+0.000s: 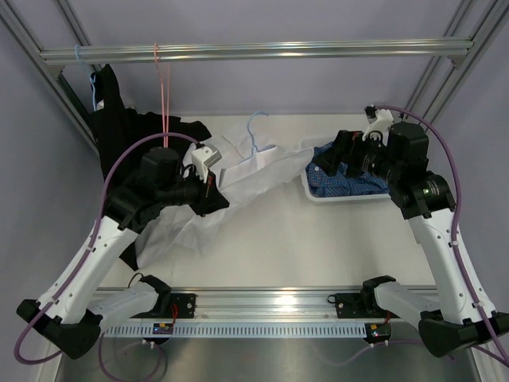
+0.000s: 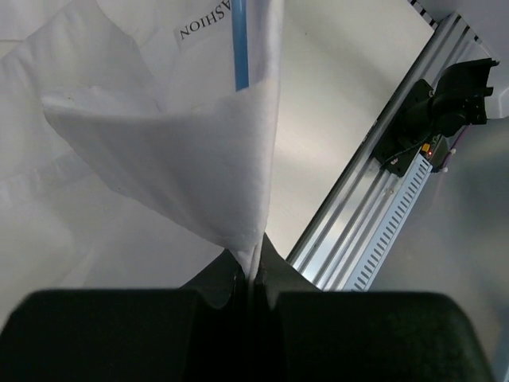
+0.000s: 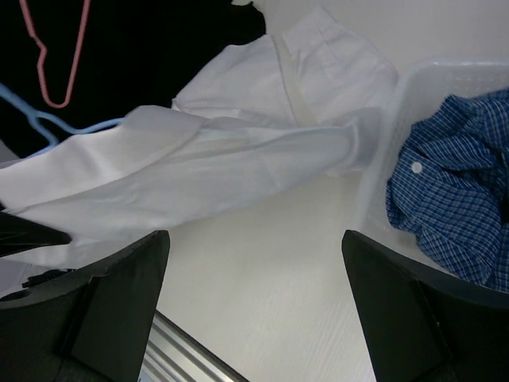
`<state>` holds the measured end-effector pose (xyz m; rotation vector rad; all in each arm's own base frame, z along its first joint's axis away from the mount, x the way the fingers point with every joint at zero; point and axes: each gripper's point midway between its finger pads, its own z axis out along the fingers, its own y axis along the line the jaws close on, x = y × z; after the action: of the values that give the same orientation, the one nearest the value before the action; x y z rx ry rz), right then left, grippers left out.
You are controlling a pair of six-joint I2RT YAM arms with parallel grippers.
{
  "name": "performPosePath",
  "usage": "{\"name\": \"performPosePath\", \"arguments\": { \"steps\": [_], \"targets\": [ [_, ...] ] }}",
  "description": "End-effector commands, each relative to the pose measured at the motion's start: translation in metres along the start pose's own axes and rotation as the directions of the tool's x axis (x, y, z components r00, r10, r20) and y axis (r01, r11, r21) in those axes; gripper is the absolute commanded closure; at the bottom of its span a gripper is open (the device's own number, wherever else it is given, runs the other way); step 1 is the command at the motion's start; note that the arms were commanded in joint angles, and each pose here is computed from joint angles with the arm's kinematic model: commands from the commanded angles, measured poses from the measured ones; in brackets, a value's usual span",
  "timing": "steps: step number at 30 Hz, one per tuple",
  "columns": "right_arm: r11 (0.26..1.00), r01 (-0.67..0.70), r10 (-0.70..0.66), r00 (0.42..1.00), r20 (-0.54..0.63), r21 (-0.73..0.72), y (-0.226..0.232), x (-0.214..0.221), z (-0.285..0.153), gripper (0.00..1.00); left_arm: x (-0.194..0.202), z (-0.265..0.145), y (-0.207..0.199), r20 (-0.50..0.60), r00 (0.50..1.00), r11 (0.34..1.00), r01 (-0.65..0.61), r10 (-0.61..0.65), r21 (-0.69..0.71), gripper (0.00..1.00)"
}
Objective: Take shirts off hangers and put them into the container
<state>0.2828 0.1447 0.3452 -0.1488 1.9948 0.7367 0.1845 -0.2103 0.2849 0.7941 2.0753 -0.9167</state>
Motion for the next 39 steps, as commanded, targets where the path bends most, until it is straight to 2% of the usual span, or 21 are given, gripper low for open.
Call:
{"name": "performPosePath", "arguments": {
  "steps": [1,5,12,17,29,32,36,37,39],
  "targets": [
    [0.994,0.1,-0.093,0.988,0.12,-0.053,0.033,-0.035,-0.009,0.01,-0.048,0.004,-0.011,0.167,0.985,0.999,-0.052,0.051,-0.002,1.0],
    [0.973,0.17,-0.144,0.976,0.161,-0.157,0.08,-0.048,-0.004,0.03,-0.057,0.015,-0.015,0.203,0.978,0.999,-0.042,0.043,-0.009,1.0],
    [0.947,0.242,-0.21,0.964,0.165,-0.212,0.119,-0.056,0.028,0.04,-0.063,0.033,-0.023,0.21,0.977,0.999,-0.043,0.043,-0.007,1.0],
    [0.932,0.283,-0.243,0.951,0.193,-0.224,0.136,-0.071,0.044,0.11,-0.06,0.041,-0.024,0.194,0.98,0.999,-0.052,0.054,-0.014,1.0],
    [0.922,0.306,-0.28,0.95,0.137,-0.237,0.143,-0.06,0.086,0.35,-0.064,0.045,-0.027,0.189,0.98,0.998,-0.063,0.063,-0.005,1.0],
    [0.918,0.32,-0.292,0.946,0.143,-0.236,0.146,-0.061,0.088,0.46,-0.06,0.048,-0.025,0.171,0.984,0.998,-0.056,0.056,-0.006,1.0],
    [0.915,0.327,-0.303,0.944,0.134,-0.237,0.146,-0.057,0.091,0.67,-0.061,0.048,-0.025,0.174,0.983,0.999,-0.054,0.054,-0.007,1.0],
    [0.915,0.328,-0.306,0.944,0.126,-0.235,0.145,-0.054,0.093,0.77,-0.06,0.049,-0.025,0.172,0.984,0.999,-0.053,0.054,-0.007,1.0],
    [0.914,0.336,-0.316,0.941,0.12,-0.23,0.142,-0.052,0.095,0.86,-0.06,0.048,-0.024,0.173,0.983,0.999,-0.053,0.054,-0.01,1.0]
  ]
}}
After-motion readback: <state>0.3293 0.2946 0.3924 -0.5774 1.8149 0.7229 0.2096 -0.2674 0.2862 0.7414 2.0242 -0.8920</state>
